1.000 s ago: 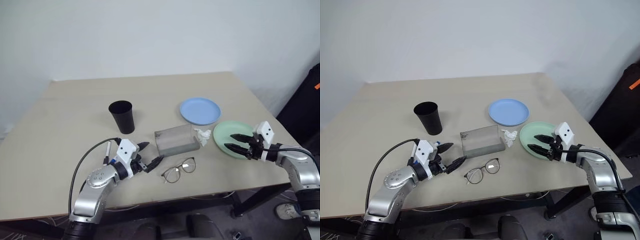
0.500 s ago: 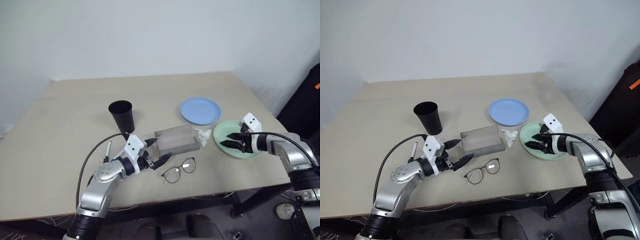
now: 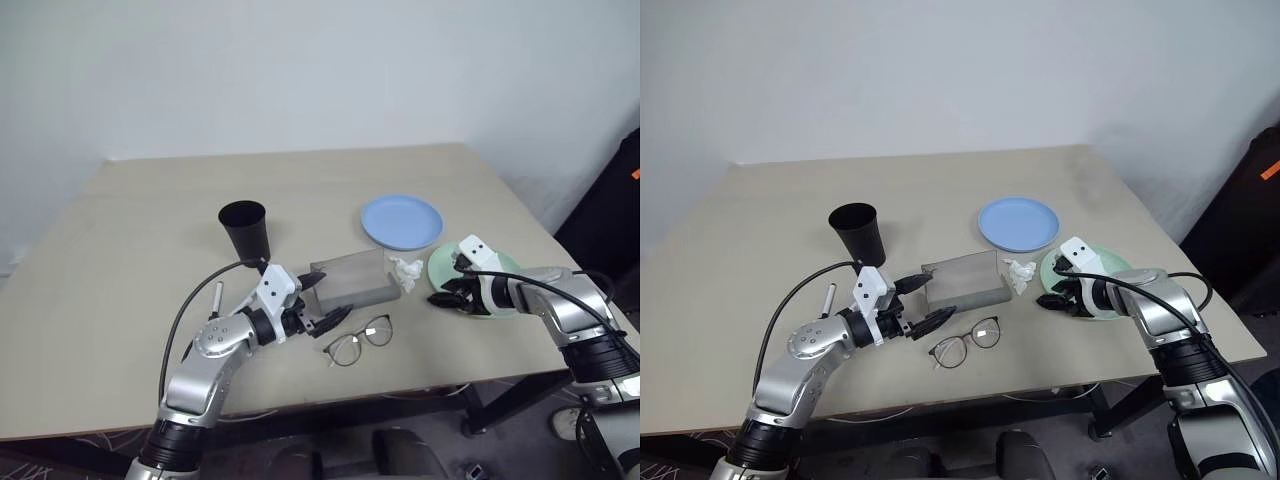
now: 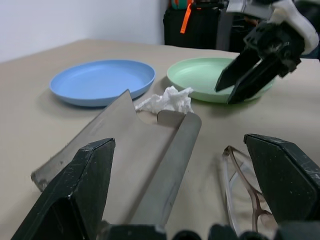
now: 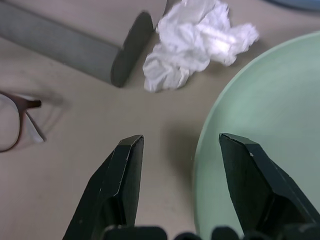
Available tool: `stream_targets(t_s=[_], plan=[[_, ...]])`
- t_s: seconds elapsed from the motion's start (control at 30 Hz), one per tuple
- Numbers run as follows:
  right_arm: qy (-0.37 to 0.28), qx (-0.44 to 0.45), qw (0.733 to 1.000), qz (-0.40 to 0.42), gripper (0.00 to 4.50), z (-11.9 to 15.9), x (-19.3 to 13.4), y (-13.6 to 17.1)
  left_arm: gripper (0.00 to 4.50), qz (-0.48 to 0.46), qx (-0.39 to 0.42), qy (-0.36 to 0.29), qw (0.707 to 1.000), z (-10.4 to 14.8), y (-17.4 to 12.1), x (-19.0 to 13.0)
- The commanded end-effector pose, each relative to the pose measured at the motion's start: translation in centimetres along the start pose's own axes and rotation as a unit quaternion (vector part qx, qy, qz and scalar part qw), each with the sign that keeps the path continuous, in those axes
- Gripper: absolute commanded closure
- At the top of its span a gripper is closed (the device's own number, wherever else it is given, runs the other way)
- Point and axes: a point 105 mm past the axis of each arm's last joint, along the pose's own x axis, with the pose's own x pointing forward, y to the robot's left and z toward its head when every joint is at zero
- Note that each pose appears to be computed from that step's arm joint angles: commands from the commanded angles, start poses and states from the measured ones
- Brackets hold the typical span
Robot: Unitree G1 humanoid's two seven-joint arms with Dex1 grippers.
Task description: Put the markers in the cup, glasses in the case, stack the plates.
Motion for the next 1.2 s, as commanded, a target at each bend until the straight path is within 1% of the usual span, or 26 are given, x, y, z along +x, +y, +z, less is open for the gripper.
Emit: stream_targets(t_s=[0.03,0.23,0.33,0.53,0.87,1.07,1.2], plan=[[-0.005,-0.017,0.999,-0.027,1.89,1.1,-0.5,-0.5,0.11,-0.012,0.014,-0.021,1.0,1.3,-0.3,0.5],[0.008,-0.022,0.999,-0.035,1.89,0.8,0.1,-0.7,0.11,-0.008,0.014,-0.02,1.0,1.2,-0.2,0.6],[0.009,-0.028,0.999,-0.04,2.48,0.8,0.3,-0.8,0.07,-0.002,0.015,-0.02,1.0,1.1,0.0,0.5],[0.003,-0.04,0.998,-0.05,4.48,1.4,0.1,-1.0,0.07,-0.001,0.015,-0.02,1.0,1.1,0.0,0.6],[-0.01,-0.061,0.991,-0.116,4.48,2.5,-0.2,-3.6,0.07,-0.001,0.017,-0.023,1.0,1.1,0.0,0.9],[-0.036,-0.089,0.98,-0.173,4.48,4.0,-0.6,-5.9,0.07,0.0,0.018,-0.023,1.0,1.2,0.0,0.9],[-0.067,-0.116,0.966,-0.22,4.48,5.7,-1.2,-7.6,0.07,0.0,0.018,-0.023,1.0,1.1,0.0,1.0]])
